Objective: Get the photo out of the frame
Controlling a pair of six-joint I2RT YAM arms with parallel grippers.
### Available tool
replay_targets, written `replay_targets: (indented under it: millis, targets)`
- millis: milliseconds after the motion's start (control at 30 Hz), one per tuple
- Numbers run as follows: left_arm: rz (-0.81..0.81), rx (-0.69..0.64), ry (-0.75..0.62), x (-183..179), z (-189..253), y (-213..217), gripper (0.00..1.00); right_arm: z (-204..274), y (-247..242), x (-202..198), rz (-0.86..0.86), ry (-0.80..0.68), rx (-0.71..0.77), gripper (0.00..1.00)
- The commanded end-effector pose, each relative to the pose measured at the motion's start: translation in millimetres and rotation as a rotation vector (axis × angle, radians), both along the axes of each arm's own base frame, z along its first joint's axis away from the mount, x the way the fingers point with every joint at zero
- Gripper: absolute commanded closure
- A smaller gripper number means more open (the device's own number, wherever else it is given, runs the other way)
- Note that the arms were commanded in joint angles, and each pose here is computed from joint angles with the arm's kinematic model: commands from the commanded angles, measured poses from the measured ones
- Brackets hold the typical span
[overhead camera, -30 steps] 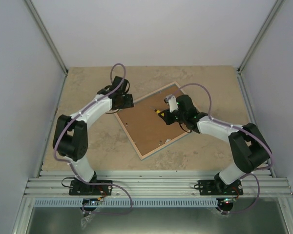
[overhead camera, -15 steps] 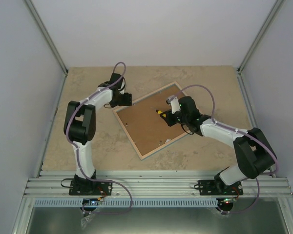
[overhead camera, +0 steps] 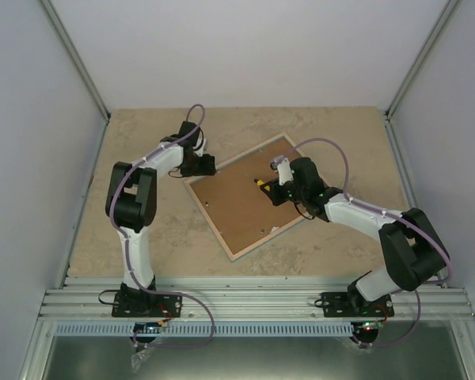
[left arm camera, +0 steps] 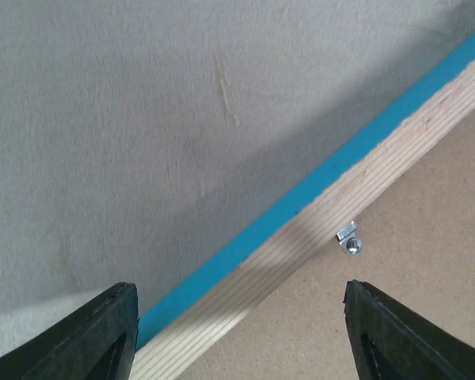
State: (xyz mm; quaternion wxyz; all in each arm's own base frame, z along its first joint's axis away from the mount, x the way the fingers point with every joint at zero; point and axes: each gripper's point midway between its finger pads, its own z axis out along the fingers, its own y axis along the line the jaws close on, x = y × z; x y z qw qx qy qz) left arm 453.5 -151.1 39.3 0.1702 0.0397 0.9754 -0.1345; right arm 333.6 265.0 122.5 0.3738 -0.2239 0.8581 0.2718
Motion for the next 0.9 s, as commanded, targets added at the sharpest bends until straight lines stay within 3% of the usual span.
replay_targets:
  millis: [0, 467, 867]
  targets:
    - [-0.021, -0.036, 0.089, -32, -4, -6, 0.28, 7, -1, 2, -0.009, -0.023, 0.016, 1.0]
    - [-0.076, 0.077, 0.15, -82, -11, -22, 0.32, 6, 4, 3, 0.001, -0.012, 0.04, 1.0]
    - [-0.093, 0.053, 0.166, -99, -14, -38, 0.59, -2, 7, 2, 0.015, 0.016, 0.04, 1.0]
